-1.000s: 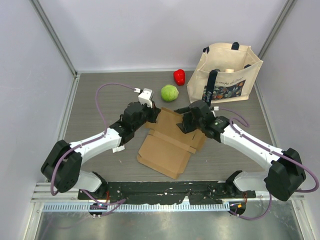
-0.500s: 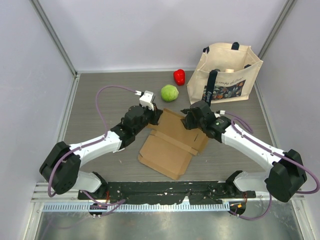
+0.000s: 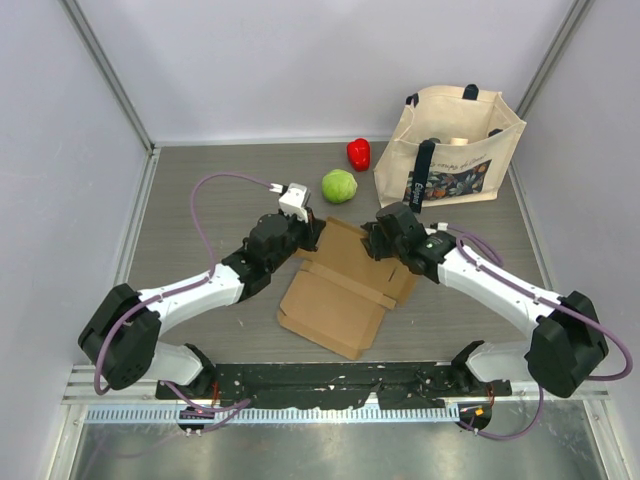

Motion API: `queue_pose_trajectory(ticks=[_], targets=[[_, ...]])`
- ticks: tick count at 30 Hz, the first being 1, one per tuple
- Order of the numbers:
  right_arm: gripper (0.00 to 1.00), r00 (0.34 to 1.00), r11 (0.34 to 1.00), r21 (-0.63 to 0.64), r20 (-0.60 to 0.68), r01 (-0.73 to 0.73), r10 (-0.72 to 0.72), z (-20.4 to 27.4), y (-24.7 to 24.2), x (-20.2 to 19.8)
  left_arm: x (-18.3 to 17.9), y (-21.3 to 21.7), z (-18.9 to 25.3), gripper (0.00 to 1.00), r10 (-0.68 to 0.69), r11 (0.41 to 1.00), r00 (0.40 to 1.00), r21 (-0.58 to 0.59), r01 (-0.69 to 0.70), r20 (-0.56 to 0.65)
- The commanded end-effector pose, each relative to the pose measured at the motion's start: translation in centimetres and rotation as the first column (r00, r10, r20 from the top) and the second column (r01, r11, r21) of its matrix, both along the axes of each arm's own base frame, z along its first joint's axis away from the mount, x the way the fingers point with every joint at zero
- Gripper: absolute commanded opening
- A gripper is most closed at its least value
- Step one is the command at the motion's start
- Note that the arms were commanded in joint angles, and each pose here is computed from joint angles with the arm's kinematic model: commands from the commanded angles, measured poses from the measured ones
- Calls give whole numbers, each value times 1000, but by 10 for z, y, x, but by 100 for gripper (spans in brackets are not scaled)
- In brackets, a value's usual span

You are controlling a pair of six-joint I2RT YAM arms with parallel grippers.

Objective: Fold the paper box

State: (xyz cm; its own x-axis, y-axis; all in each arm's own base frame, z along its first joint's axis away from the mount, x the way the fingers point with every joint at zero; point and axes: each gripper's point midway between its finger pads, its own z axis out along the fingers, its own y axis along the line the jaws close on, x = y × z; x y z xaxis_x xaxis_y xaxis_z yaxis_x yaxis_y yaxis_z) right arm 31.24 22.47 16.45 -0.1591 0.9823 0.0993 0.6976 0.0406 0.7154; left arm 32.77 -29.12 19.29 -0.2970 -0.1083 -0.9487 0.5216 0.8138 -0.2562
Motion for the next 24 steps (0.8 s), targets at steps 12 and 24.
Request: queue_pose_trajectory(ticks=[12,24], targets=[[3,971,991,-113,219,-69,93,9,2,20,-19,29,23,33,113,979,992,-163,-120,-52],[1,932,981,-148,321,-126,168,-6,1,27,-30,121,-44,53,439,880,843,-43,-474,-313]])
